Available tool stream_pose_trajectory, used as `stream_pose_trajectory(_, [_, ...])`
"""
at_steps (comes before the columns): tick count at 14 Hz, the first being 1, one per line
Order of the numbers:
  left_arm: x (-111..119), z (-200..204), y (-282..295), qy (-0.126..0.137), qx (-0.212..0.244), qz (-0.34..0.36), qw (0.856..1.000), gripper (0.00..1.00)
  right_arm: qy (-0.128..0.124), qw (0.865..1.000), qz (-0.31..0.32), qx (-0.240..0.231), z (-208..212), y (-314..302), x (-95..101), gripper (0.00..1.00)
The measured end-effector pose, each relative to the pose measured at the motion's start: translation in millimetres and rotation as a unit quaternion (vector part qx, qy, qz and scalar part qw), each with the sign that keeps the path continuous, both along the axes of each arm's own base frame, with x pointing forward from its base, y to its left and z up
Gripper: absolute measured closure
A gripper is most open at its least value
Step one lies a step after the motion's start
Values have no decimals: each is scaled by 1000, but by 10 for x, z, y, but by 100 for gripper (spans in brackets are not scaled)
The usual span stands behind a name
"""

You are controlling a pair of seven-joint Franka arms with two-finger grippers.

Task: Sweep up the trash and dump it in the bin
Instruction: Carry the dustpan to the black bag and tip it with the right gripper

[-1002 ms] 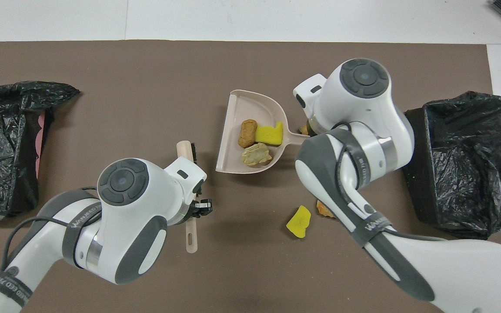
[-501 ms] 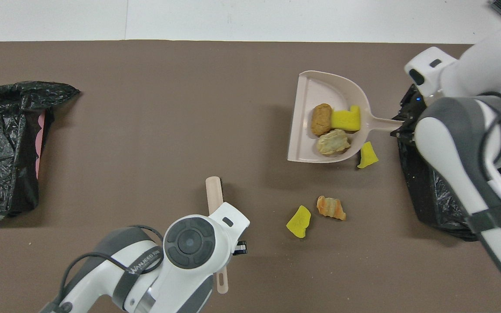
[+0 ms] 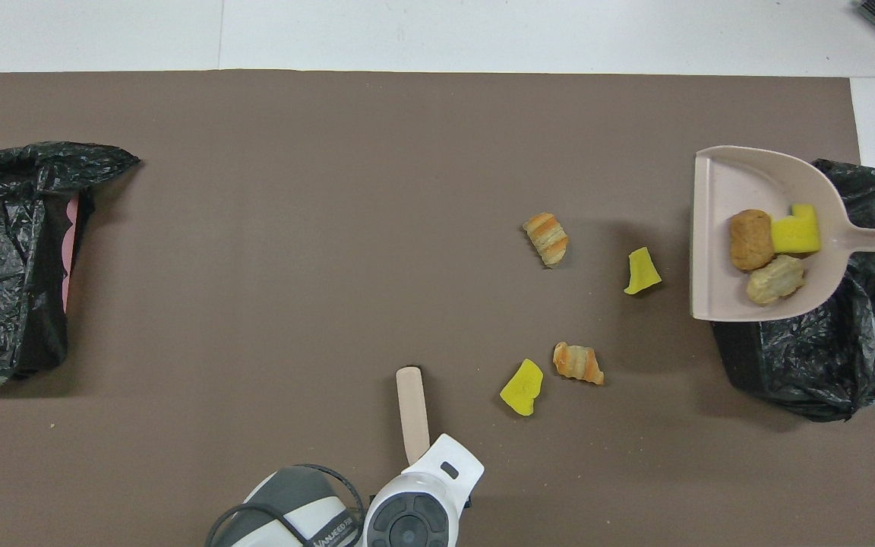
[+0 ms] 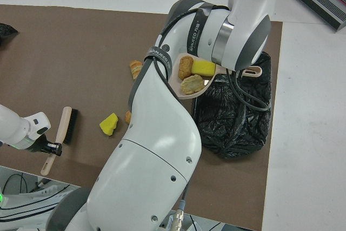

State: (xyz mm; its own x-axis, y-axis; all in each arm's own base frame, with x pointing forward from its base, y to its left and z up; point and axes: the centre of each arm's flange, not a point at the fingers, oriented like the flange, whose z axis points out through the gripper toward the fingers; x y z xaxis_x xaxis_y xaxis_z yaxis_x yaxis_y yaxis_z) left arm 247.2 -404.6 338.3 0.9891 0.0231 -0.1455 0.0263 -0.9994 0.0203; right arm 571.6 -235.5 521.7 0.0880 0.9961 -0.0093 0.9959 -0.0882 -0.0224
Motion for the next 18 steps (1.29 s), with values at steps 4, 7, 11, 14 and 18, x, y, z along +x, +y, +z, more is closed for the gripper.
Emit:
stream_pose_trajectory(4, [96, 8, 50, -1, -1, 11, 1000, 41, 31, 995, 13, -91, 24, -324, -180, 68])
stream_pose_trajectory(7, [443, 142, 180, -6, -11, 47, 999, 7, 32, 985, 42, -162, -47, -346, -245, 68])
stream_pose_trajectory(11, [1074, 425, 516, -24, -16, 89, 996, 0, 27, 971, 62, -229, -91, -210, -378, 68])
stream_pose_trajectory(14, [1507, 536, 903, -38, -24, 97, 994, 0, 25, 956, 52, -287, 12, 34, -465, 68])
stream_pose_trajectory(18, [2067, 581, 1461, -65, -13, 76, 995, 0, 19, 931, 24, -363, 45, 474, -474, 68])
